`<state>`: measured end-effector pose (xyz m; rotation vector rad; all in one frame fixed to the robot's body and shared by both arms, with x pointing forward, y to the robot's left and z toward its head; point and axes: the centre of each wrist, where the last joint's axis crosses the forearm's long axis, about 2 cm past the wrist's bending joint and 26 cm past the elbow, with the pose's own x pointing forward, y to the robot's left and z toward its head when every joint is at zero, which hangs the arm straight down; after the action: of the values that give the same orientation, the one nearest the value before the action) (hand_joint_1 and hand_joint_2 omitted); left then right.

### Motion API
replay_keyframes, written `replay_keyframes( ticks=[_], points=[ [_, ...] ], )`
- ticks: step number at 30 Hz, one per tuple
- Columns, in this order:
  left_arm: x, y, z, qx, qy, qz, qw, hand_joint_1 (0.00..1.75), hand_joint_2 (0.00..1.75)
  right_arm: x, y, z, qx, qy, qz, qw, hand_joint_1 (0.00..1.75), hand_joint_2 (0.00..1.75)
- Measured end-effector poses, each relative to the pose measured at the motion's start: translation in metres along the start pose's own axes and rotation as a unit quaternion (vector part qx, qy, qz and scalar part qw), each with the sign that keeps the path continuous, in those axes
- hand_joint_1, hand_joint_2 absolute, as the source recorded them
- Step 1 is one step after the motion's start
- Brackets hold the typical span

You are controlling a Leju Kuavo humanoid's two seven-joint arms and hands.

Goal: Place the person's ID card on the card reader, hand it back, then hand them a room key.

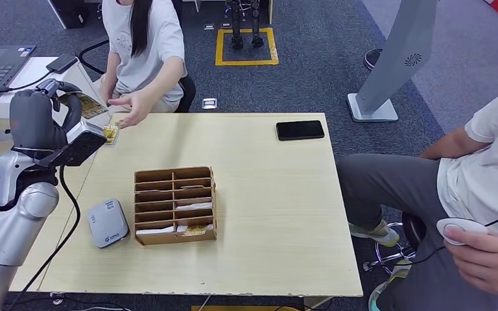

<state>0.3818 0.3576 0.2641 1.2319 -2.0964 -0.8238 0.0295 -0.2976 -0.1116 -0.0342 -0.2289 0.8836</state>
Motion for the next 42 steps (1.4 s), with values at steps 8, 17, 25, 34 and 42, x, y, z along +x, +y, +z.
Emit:
replay_keyframes(
  ticks=[8, 17, 25, 34, 42],
  points=[
    [-0.001, -0.003, 0.001, -0.004, 0.007, 0.002, 1.000, 1.75, 1.75, 0.000, 0.000, 0.000, 0.000, 0.000, 0.001, 1.000, 0.00, 0.00],
    [-0.002, -0.008, 0.003, -0.010, 0.011, -0.009, 1.000, 1.75, 1.75, 0.001, 0.001, 0.000, 0.004, 0.002, -0.001, 1.000, 0.00, 0.00],
    [-0.002, -0.010, 0.003, -0.012, 0.016, -0.009, 1.000, 0.00, 1.75, 0.000, 0.001, 0.000, 0.008, 0.005, -0.005, 1.000, 0.00, 0.00],
    [-0.001, -0.012, 0.004, -0.010, 0.019, -0.015, 1.000, 0.00, 1.75, 0.000, 0.002, 0.000, 0.009, 0.005, -0.007, 1.000, 0.00, 0.00],
    [-0.005, -0.013, 0.008, -0.014, 0.026, -0.021, 0.999, 0.00, 1.75, -0.002, 0.004, 0.001, 0.010, 0.007, -0.014, 1.000, 0.00, 0.00]
  ],
)
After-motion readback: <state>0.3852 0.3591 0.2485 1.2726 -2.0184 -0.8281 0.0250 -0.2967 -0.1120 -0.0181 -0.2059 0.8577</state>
